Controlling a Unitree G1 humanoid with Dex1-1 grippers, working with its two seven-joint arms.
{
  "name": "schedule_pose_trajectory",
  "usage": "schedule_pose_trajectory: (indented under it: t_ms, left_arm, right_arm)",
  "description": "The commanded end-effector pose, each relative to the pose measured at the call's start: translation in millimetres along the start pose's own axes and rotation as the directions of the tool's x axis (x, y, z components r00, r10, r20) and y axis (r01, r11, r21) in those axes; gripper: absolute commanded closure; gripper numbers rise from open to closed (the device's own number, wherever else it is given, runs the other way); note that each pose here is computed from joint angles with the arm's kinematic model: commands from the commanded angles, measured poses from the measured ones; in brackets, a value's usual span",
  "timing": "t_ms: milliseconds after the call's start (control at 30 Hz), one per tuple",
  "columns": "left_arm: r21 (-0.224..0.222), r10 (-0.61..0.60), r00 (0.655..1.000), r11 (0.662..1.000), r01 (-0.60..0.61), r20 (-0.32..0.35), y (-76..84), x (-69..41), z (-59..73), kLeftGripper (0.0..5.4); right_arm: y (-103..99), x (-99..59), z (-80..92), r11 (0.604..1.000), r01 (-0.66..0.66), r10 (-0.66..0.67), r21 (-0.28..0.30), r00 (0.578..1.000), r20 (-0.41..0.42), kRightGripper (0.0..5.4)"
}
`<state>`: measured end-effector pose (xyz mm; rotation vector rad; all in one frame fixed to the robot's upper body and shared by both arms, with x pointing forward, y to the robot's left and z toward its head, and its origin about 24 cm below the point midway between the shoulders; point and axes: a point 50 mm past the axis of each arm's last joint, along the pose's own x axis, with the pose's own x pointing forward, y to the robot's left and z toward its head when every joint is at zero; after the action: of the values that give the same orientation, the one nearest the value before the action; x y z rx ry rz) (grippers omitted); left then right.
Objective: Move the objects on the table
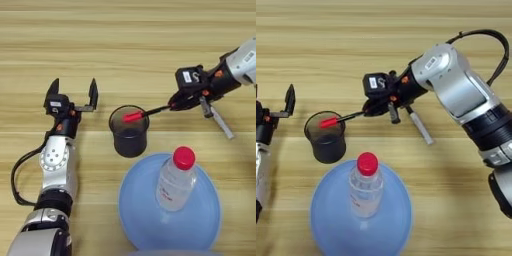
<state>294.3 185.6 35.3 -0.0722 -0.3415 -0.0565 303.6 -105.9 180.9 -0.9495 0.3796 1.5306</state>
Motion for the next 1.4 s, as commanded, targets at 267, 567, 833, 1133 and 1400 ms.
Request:
schedule_pose_trajectory:
  t_ms: [267, 567, 833, 1133, 1400]
  left_arm:
    - [-0.002, -0.009, 1.000, 1.000, 0.009, 0.009, -3.9, 3.2, 1.1, 0.00]
    - [-0.005, -0.008, 1.000, 1.000, 0.008, 0.010, -5.1, 3.5, 1.1, 0.00]
    - [-0.007, -0.009, 1.000, 1.000, 0.009, 0.014, -6.3, 3.2, 1.7, 0.00]
    - [-0.006, -0.009, 1.000, 1.000, 0.009, 0.014, -6.3, 2.9, 1.6, 0.00]
    - [-0.006, -0.010, 1.000, 1.000, 0.010, 0.014, -6.4, 3.2, 1.8, 0.00]
  right_arm:
    - [-4.3, 10.3, 21.3, 0.994, -0.053, 0.049, -0.097, 0.998, -0.042, 4.98]
    - [-9.2, 17.8, 31.0, 0.989, -0.070, 0.061, -0.134, 0.996, -0.064, 4.98]
    - [-13.8, 17.9, 31.7, 0.989, -0.059, 0.049, -0.137, 0.996, -0.079, 4.98]
    - [-16.2, 17.4, 29.4, 0.990, -0.050, 0.038, -0.134, 0.995, -0.089, 4.21]
    - [-17.9, 16.4, 28.4, 0.991, -0.038, 0.027, -0.128, 0.996, -0.090, 3.48]
